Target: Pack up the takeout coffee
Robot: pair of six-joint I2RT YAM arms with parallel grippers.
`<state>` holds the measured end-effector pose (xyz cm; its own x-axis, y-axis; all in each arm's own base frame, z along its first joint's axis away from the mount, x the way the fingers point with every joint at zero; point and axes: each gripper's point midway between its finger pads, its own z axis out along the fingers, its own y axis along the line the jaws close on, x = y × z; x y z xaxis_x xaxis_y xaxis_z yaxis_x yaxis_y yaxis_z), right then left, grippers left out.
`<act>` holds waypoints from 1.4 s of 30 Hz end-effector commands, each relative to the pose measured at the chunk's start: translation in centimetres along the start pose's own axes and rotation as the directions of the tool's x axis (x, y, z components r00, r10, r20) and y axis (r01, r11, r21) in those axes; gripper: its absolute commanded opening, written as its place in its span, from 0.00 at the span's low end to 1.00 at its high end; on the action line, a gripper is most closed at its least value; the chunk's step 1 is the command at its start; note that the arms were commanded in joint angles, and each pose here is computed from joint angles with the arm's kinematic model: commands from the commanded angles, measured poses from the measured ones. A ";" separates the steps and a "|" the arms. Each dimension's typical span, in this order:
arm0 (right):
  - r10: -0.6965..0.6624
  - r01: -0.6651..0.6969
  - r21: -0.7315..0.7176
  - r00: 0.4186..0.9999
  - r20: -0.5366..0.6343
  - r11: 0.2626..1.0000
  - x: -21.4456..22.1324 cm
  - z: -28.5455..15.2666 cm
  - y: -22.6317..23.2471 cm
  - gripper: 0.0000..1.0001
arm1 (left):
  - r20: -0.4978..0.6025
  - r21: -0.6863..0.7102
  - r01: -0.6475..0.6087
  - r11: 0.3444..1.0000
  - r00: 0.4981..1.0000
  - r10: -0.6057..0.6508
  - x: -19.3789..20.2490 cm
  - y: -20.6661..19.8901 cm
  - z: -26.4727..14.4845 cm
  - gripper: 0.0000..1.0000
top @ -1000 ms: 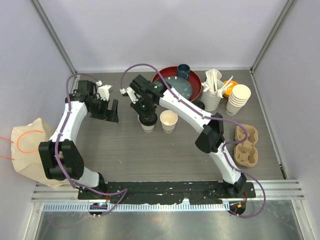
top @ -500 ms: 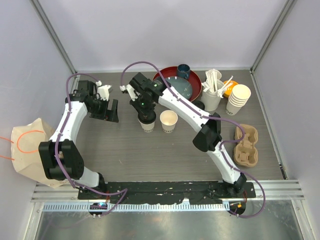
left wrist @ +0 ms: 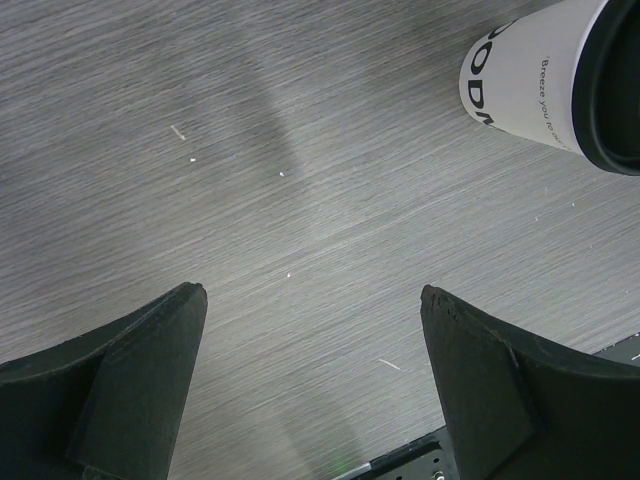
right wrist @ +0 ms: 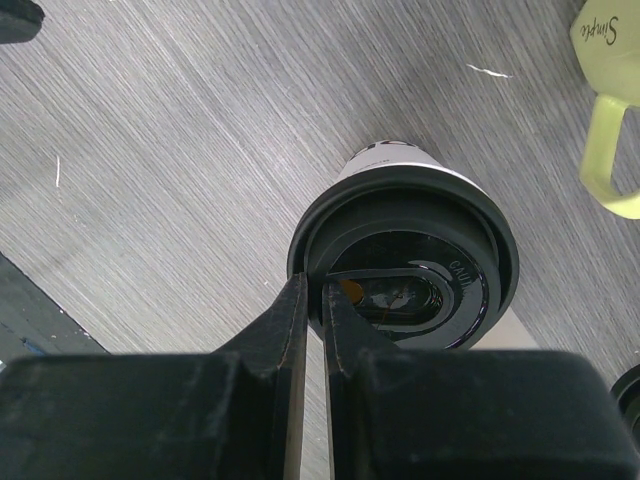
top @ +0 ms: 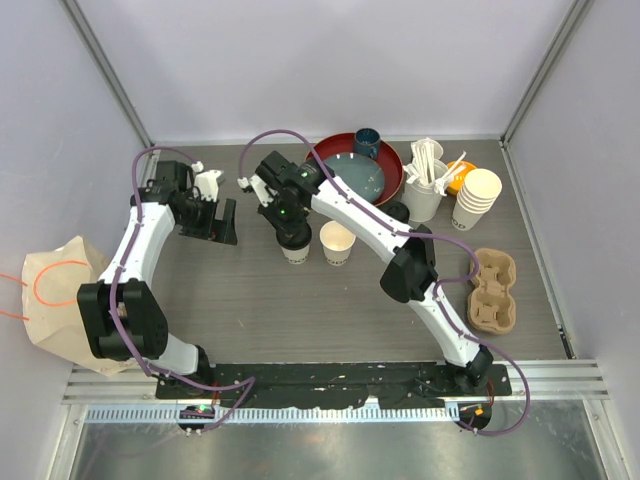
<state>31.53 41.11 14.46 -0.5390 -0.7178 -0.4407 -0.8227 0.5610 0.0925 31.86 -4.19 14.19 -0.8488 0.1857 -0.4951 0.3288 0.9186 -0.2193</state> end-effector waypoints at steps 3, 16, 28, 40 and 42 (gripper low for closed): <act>-0.023 0.023 -0.014 0.999 0.023 1.000 -0.6 0.0 0.4 0.01 | 0.026 0.014 -0.004 1.000 1.000 0.003 -0.5 -0.3 -0.3 0.92; -0.018 0.020 -0.028 0.996 0.083 0.999 -1.8 -1.2 0.8 0.23 | 0.047 0.117 0.004 0.993 0.999 -0.010 -1.2 -2.7 -0.4 0.89; -0.017 0.025 -0.050 0.990 0.142 0.998 -3.0 -3.1 1.5 0.38 | 0.053 0.124 -0.010 0.992 0.999 0.003 -1.4 -3.1 -0.9 0.89; -0.010 0.046 -0.124 0.961 0.278 0.991 -5.3 -7.5 3.4 0.58 | 0.065 0.142 -0.024 0.990 0.998 0.015 -1.8 -3.9 -1.5 0.88; -0.006 0.040 -0.112 0.958 0.287 0.993 -5.3 -7.7 3.3 0.60 | 0.068 0.141 -0.024 0.990 0.998 0.014 -1.8 -3.9 -1.5 0.87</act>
<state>30.76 43.07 17.62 -0.5124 -0.6630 -0.5458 -0.8434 0.5081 0.1746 31.12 -6.93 14.82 -0.8455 0.1853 -0.5007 0.3795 0.8683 -0.3195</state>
